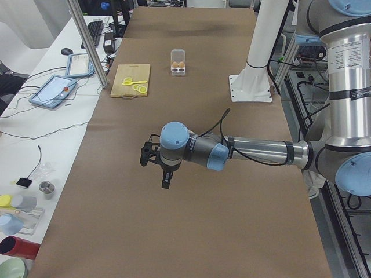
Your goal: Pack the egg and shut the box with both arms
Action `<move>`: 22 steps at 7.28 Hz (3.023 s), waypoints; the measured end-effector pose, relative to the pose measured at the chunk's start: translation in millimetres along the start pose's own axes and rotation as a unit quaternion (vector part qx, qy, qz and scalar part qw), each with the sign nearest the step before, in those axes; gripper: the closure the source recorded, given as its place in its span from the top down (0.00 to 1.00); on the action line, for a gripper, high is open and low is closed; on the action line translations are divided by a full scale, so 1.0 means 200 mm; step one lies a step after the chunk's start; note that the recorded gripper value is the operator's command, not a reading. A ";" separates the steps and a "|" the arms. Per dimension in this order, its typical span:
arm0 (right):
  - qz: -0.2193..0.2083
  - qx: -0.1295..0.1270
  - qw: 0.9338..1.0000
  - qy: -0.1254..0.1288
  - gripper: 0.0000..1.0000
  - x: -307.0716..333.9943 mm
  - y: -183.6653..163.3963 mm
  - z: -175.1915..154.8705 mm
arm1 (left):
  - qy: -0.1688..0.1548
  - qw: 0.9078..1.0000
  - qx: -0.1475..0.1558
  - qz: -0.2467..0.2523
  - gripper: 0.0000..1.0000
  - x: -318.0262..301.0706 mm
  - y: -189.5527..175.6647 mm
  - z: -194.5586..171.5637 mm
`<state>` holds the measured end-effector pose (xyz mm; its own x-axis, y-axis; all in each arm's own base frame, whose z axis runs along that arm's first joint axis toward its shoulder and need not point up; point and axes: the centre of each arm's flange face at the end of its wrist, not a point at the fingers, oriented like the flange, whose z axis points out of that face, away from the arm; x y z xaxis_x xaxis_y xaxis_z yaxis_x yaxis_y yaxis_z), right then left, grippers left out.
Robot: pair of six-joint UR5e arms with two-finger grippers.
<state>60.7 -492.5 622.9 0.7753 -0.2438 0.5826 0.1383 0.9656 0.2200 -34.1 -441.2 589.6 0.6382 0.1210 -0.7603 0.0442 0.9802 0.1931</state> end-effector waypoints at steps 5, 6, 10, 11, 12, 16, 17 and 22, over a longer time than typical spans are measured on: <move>0.000 0.000 1.000 0.000 1.00 0.00 0.00 0.00 | 0.005 1.000 0.017 0.025 0.97 0.11 -0.11 -0.06; 0.001 -0.001 1.000 -0.001 1.00 0.00 0.01 0.01 | 0.011 0.999 0.026 0.046 0.97 0.20 -0.20 -0.08; 0.002 -0.002 1.000 -0.003 1.00 0.00 0.01 0.01 | 0.043 0.990 0.009 0.136 0.98 0.65 -0.41 0.07; 0.002 -0.003 1.000 -0.003 1.00 0.00 0.01 0.01 | 0.049 0.987 0.002 0.155 0.98 0.75 -0.43 0.12; 0.003 -0.003 1.000 -0.004 1.00 0.01 0.01 0.02 | 0.055 0.984 -0.006 0.171 0.97 0.86 -0.44 0.18; 0.003 -0.004 1.000 -0.006 1.00 0.01 0.01 0.03 | 0.063 0.973 -0.028 0.221 0.82 1.29 -0.32 0.48; 0.003 -0.004 1.000 -0.007 1.00 0.01 0.01 0.03 | 0.061 0.971 -0.032 0.227 0.82 1.36 -0.29 0.54; 0.004 -0.006 1.000 -0.008 1.00 0.02 0.01 0.04 | 0.042 0.967 -0.065 0.243 0.82 1.45 -0.16 0.79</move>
<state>58.8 -493.0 631.5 0.7667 -0.2367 0.5968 0.1386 0.9686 0.2063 271.7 -463.1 461.1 0.4946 0.5788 -0.6484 -0.3457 0.8155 0.4642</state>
